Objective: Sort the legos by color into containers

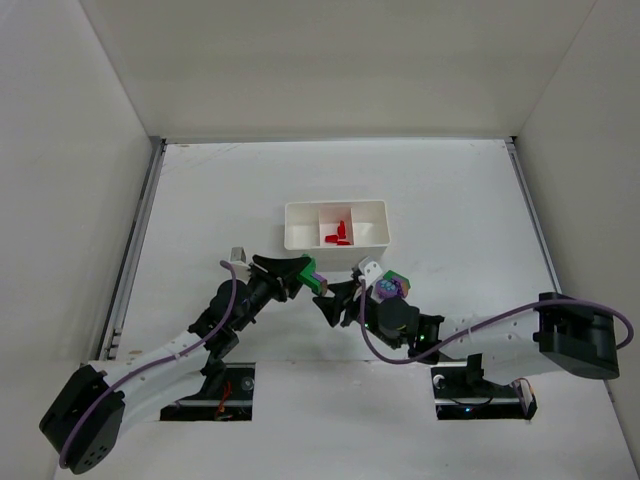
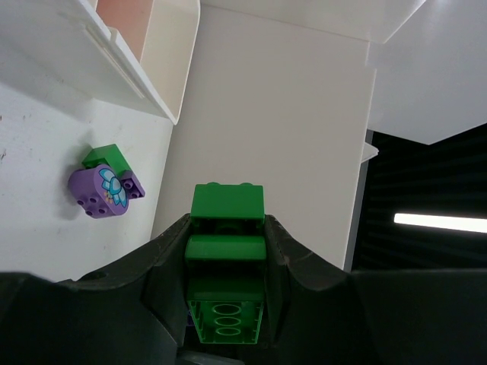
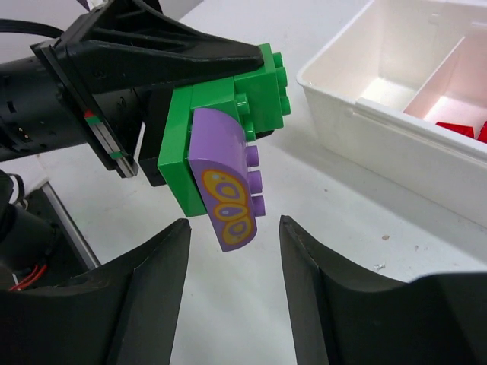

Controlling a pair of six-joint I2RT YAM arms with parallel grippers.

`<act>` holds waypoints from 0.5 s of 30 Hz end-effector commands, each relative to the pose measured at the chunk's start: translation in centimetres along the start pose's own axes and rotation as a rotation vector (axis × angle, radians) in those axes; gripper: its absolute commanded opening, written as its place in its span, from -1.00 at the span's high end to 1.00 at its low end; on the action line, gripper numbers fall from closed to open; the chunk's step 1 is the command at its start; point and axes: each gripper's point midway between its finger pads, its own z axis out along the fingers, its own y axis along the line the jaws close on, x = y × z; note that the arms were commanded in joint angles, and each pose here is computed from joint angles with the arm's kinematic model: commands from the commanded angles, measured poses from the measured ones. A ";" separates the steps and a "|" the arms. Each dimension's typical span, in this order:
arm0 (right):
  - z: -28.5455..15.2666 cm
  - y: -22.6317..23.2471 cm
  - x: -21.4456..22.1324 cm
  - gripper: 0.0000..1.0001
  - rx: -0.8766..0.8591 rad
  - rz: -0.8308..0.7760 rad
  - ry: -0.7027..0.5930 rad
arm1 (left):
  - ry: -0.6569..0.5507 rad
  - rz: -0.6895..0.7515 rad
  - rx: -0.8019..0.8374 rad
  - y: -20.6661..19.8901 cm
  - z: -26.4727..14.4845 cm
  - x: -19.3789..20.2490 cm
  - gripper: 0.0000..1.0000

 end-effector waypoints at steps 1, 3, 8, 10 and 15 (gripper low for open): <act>0.3 0.9 -2.3 -0.10 -0.019 0.027 -0.083 | 0.039 -0.045 0.097 -2.5 -0.6 0.8 0.71; 0.5 1.0 -2.2 -0.04 -0.021 0.020 -0.084 | 0.048 -0.046 0.095 -2.4 -0.7 1.0 0.71; 1.0 0.8 -1.9 0.09 -0.011 -0.003 -0.076 | 0.063 -0.054 0.095 -2.3 -0.9 1.2 0.71; 1.1 0.7 -1.9 0.11 -0.008 -0.002 -0.076 | 0.071 -0.056 0.096 -2.4 -0.9 1.3 0.71; 1.1 0.9 -3.0 0.25 -0.014 -0.012 -0.112 | 0.094 -0.054 0.056 -0.9 -1.0 1.7 0.71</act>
